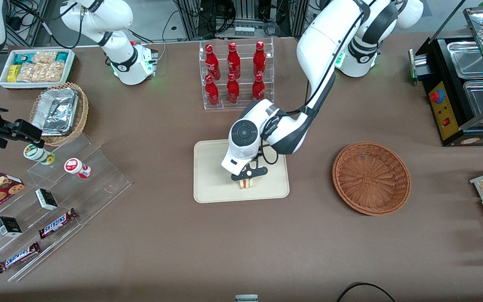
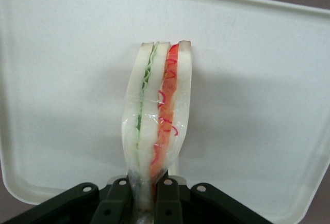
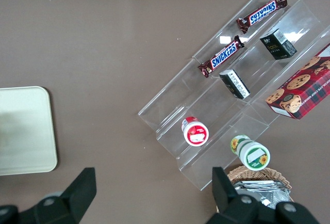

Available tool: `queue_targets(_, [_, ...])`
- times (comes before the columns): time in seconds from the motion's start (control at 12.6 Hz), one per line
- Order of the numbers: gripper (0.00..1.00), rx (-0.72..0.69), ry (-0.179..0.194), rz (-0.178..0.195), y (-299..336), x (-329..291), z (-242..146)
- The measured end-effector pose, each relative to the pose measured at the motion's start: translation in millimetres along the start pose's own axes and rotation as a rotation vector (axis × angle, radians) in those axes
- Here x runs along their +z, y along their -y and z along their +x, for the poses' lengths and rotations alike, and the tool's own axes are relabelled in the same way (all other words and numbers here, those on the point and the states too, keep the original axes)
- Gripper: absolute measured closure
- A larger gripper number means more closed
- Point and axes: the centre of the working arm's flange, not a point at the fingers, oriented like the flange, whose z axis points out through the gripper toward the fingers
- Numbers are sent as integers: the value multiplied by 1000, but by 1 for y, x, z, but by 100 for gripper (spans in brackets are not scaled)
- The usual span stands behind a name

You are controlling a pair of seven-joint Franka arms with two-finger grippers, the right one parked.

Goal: Place sandwich from basket to tray
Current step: 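Lower the sandwich onto the tray with the left gripper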

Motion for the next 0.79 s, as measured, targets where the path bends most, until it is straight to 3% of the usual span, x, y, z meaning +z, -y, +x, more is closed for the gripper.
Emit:
queue_targets(0.71, [85,-53,16,15,-2,15,-5])
queue_targets(0.79, [78,-56,15,15,-3,14,-5])
